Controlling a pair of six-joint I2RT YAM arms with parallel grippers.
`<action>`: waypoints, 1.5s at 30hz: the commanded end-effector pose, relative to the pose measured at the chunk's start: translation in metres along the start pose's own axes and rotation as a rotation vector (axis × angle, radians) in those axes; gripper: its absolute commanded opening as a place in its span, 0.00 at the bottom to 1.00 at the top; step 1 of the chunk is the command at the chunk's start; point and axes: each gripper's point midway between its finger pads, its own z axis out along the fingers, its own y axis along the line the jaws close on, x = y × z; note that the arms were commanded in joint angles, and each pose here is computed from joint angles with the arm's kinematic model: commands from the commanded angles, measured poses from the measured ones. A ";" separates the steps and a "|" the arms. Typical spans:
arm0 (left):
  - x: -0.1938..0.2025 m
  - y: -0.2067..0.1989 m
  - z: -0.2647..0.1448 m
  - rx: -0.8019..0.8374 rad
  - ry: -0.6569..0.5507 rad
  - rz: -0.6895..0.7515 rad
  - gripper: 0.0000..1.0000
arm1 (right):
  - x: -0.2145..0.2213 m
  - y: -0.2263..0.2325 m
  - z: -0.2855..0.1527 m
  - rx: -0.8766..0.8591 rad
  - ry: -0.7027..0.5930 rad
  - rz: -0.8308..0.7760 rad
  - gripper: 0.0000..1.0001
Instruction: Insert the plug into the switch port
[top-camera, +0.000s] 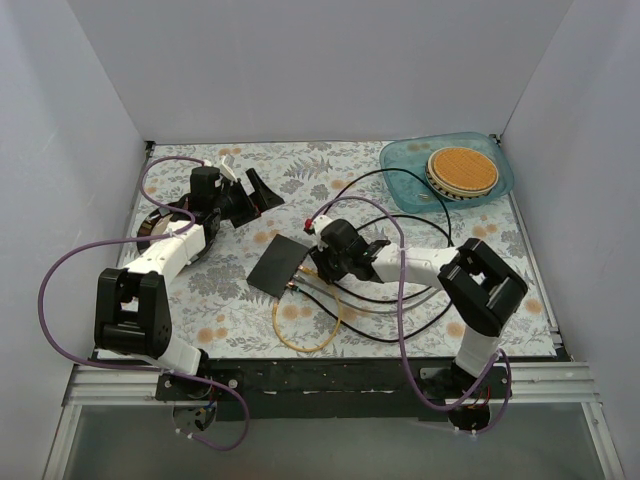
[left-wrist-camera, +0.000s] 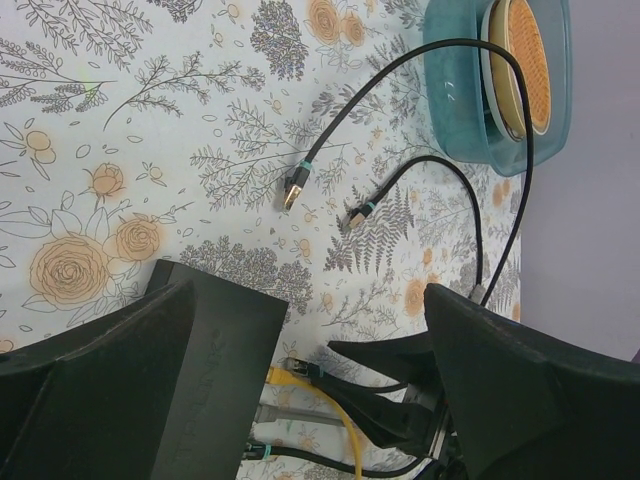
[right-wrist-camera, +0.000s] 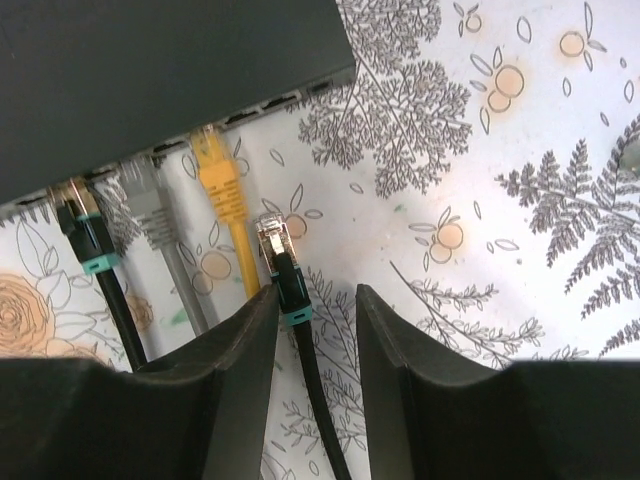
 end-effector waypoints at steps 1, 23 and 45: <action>-0.003 -0.006 -0.007 0.025 -0.015 0.007 0.98 | 0.036 -0.006 -0.010 0.029 0.078 -0.039 0.43; 0.002 -0.009 -0.002 0.066 0.025 0.017 0.98 | 0.049 -0.021 -0.013 0.112 0.098 -0.075 0.25; 0.066 -0.064 0.029 0.343 0.285 0.036 0.93 | -0.057 -0.035 -0.093 0.231 -0.275 0.031 0.01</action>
